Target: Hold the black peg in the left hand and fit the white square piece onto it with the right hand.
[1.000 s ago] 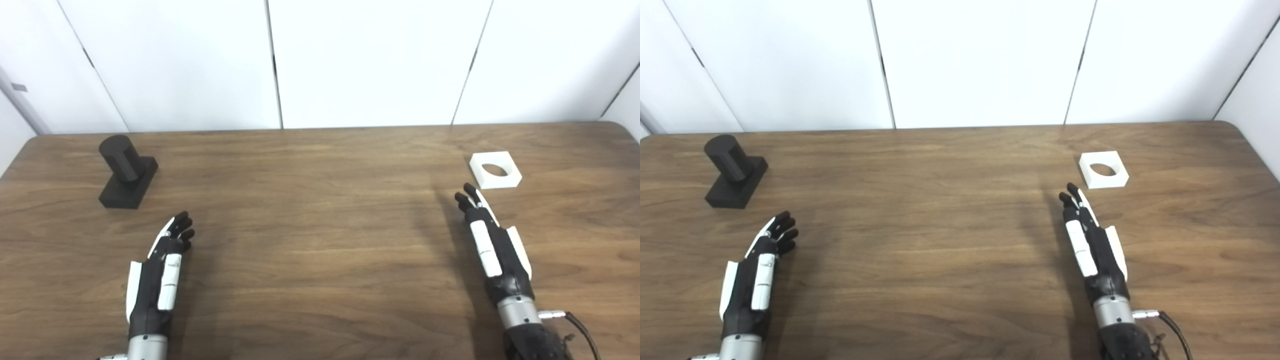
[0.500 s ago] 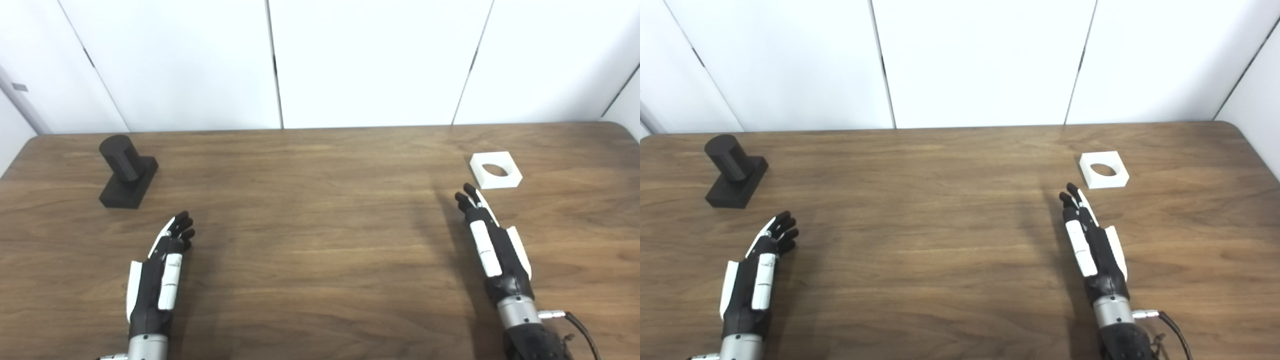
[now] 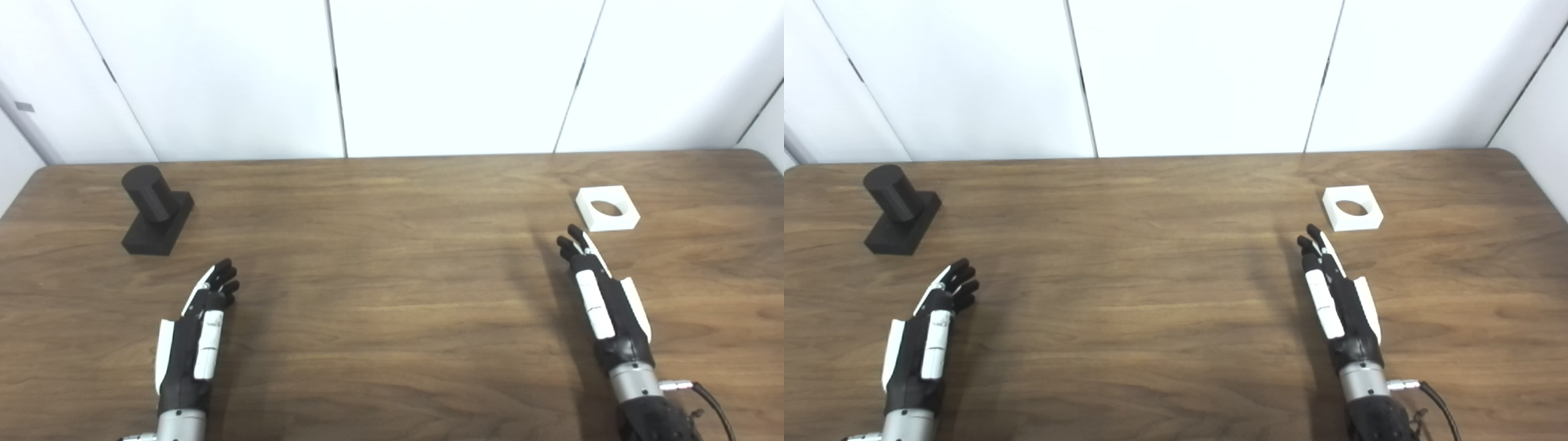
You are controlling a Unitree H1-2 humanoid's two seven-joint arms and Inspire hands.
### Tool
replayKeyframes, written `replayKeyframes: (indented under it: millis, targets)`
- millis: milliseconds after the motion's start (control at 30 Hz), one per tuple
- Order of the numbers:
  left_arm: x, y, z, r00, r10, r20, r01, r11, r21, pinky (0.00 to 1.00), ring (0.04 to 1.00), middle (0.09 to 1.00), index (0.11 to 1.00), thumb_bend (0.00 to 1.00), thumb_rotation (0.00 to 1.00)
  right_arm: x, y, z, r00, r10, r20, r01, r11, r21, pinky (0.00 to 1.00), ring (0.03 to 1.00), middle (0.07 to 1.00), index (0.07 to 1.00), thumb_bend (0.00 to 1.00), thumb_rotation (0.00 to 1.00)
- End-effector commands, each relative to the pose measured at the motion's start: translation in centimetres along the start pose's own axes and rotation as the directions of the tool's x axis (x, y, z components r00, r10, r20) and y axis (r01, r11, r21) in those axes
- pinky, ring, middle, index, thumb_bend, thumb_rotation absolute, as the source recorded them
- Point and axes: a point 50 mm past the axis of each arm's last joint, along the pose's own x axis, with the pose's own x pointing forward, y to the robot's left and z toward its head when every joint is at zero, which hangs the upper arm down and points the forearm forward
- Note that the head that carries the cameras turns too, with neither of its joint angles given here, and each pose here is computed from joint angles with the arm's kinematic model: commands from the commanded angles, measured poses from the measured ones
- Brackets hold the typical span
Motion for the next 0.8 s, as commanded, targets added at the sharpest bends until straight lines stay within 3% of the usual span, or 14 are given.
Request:
replayKeyframes:
  millis: [0,133,300,433,633,767]
  targets:
    - [-0.2,-1.4,0.1,1.000,0.010,0.015,-0.009,1.000,-0.022,0.84,0.845,0.873,0.874,0.62,0.98,-0.4,-0.9,0.6,1.000,-0.006,0.022,0.006,1.000,-0.009,1.00,0.937,0.913,0.951,0.44,1.00]
    - [-0.5,-2.3,0.3,1.000,0.004,0.012,-0.004,1.000,0.001,0.81,0.836,0.870,0.868,0.63,0.99,-0.4,-1.6,0.5,1.000,-0.002,0.022,0.002,1.000,-0.010,0.98,0.941,0.918,0.959,0.42,1.00]
    - [-0.8,-3.8,0.1,1.000,-0.003,-0.009,0.003,0.999,-0.035,0.85,0.856,0.872,0.859,0.66,0.92,-0.2,-2.5,0.2,0.999,0.018,0.037,-0.018,1.000,-0.002,0.93,0.934,0.933,0.979,0.43,1.00]
    - [-0.8,-4.7,0.0,1.000,-0.012,-0.006,0.012,0.999,-0.039,0.85,0.864,0.881,0.868,0.66,0.93,0.0,-2.9,0.1,0.999,0.023,0.032,-0.024,0.999,0.028,0.95,0.960,0.950,0.992,0.41,1.00]
    - [-0.8,-6.0,0.2,1.000,-0.019,-0.013,0.019,1.000,-0.023,0.84,0.872,0.889,0.877,0.61,0.96,0.1,-3.3,0.1,0.999,0.021,0.027,-0.022,1.000,0.011,0.86,0.934,0.938,0.986,0.37,1.00]
    - [-0.7,-6.4,-0.1,1.000,-0.020,-0.012,0.020,0.999,-0.026,0.85,0.882,0.893,0.884,0.60,0.97,0.3,-3.4,-0.1,0.999,0.030,0.037,-0.030,0.999,0.016,0.80,0.914,0.917,0.966,0.43,1.00]
